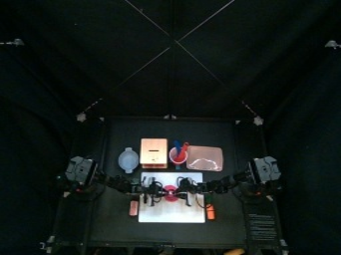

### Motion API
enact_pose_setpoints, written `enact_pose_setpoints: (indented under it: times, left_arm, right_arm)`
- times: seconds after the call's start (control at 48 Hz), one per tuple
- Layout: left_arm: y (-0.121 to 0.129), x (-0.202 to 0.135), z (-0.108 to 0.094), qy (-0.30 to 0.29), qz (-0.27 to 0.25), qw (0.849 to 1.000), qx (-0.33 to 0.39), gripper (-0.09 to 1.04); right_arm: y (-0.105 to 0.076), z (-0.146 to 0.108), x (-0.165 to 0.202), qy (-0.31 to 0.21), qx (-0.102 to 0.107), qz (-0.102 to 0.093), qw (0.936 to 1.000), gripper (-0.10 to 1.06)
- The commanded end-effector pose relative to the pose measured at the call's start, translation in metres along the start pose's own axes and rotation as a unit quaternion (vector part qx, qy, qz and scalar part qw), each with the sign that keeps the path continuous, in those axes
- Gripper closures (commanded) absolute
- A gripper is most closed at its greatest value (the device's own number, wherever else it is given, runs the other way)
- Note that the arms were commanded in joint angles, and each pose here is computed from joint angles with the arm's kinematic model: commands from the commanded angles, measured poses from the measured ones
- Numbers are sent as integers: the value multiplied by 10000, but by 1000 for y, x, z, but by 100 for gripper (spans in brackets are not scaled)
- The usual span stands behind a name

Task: Get the cutter from the drawer then cut the dough then place the extra dough in the bowl
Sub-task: Cut the dough

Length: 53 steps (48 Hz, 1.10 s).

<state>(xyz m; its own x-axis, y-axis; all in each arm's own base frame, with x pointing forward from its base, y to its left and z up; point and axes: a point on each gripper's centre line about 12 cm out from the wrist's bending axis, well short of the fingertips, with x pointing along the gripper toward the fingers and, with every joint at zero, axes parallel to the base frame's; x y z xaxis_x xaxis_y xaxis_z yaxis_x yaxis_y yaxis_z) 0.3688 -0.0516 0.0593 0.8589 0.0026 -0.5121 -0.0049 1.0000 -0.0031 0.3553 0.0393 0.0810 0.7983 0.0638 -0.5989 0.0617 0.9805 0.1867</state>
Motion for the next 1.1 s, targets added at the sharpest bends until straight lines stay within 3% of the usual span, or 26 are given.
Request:
enact_pose_setpoints:
  times: [0.021,0.188,0.417,0.771,1.104]
  left_arm:
    - [10,5,-14,440,97,9989,-147,54]
    - [12,4,-9,440,105,9988,-184,54]
    - [16,0,0,440,123,9986,-256,54]
    - [23,4,-13,851,222,9953,-416,54]
    - [20,3,-2,684,158,9970,-312,54]
  right_arm:
    - [-12,-12,5,343,94,-179,9992,41]
    - [-17,-2,3,314,113,-235,9992,41]
    - [-22,14,-2,318,-46,-248,9992,41]
    - [-32,1,4,558,-71,-336,9978,41]
    - [-26,12,4,429,-66,-279,9987,41]
